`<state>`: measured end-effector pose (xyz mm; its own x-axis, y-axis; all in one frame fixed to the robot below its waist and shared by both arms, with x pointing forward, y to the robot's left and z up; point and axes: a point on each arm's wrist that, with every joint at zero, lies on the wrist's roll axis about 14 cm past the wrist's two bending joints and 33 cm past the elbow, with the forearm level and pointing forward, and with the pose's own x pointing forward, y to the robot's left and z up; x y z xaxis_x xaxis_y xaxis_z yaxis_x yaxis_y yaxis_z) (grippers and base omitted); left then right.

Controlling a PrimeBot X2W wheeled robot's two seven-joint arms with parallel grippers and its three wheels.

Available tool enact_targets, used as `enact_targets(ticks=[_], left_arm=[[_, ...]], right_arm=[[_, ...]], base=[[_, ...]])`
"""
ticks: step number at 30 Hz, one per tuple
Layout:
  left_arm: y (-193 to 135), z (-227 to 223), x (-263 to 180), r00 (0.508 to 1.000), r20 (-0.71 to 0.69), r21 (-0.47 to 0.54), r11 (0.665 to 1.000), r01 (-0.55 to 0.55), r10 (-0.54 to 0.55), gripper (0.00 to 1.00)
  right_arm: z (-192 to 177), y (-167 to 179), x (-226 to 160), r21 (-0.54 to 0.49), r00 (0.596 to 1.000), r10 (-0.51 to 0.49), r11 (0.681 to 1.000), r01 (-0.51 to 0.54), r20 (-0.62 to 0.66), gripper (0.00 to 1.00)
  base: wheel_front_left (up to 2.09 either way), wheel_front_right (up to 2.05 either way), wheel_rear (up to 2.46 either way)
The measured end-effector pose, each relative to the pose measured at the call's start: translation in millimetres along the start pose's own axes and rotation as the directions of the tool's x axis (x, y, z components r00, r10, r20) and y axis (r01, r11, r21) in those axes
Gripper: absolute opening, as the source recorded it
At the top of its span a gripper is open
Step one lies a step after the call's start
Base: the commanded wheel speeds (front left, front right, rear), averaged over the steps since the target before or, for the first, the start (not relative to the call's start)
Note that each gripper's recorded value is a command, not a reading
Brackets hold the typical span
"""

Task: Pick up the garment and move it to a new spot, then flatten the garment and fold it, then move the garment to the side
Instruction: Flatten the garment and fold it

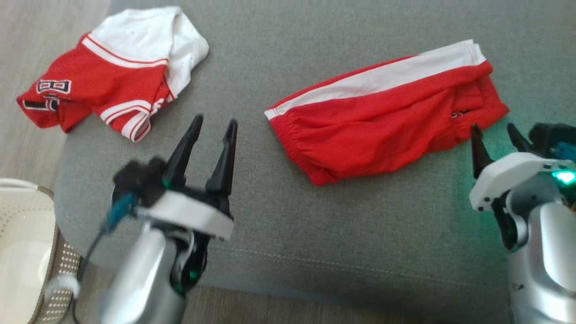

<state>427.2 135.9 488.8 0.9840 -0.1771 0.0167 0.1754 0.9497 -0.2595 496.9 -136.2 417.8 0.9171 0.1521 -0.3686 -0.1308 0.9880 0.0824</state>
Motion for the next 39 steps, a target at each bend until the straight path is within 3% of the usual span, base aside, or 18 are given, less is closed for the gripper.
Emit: enact_targets(ticks=[4,8,15,21,37,38,39], left_arm=[[2,16,-30,0.996,0.066,0.043,0.997,-0.066,0.063,1.00],[10,20,-61,0.988,0.084,0.067,0.989,-0.134,0.128,1.00],[21,24,-97,0.973,0.093,0.082,0.972,-0.218,0.211,1.00],[30,30,-109,0.962,0.107,0.088,0.961,-0.262,0.252,1.00],[36,28,-98,0.961,0.093,0.105,0.958,-0.268,0.259,1.00],[36,27,-97,0.962,0.092,0.105,0.958,-0.266,0.257,1.00],[35,27,-96,0.963,0.091,0.104,0.959,-0.264,0.255,1.00]], right_arm=[[16,-6,-6,0.059,0.998,-0.019,0.998,0.016,0.056,1.00],[15,-2,6,0.095,0.999,-0.023,0.995,0.020,0.033,1.00],[20,24,47,0.044,0.999,-0.003,0.999,0.005,-0.047,1.00],[4,14,64,-0.117,0.988,-0.050,0.993,0.033,-0.145,1.00],[-9,-6,93,-0.131,0.962,-0.129,0.986,0.099,-0.240,1.00],[-9,-6,94,-0.127,0.961,-0.129,0.987,0.100,-0.246,0.84],[-8,-6,94,-0.124,0.960,-0.127,0.987,0.098,-0.249,0.28]], base=[[0.00,0.00,0.00],[0.00,0.00,0.00],[0.00,0.00,0.00],[0.00,0.00,0.00],[0.00,0.00,0.00],[0.00,0.00,0.00],[0.00,0.00,0.00]])
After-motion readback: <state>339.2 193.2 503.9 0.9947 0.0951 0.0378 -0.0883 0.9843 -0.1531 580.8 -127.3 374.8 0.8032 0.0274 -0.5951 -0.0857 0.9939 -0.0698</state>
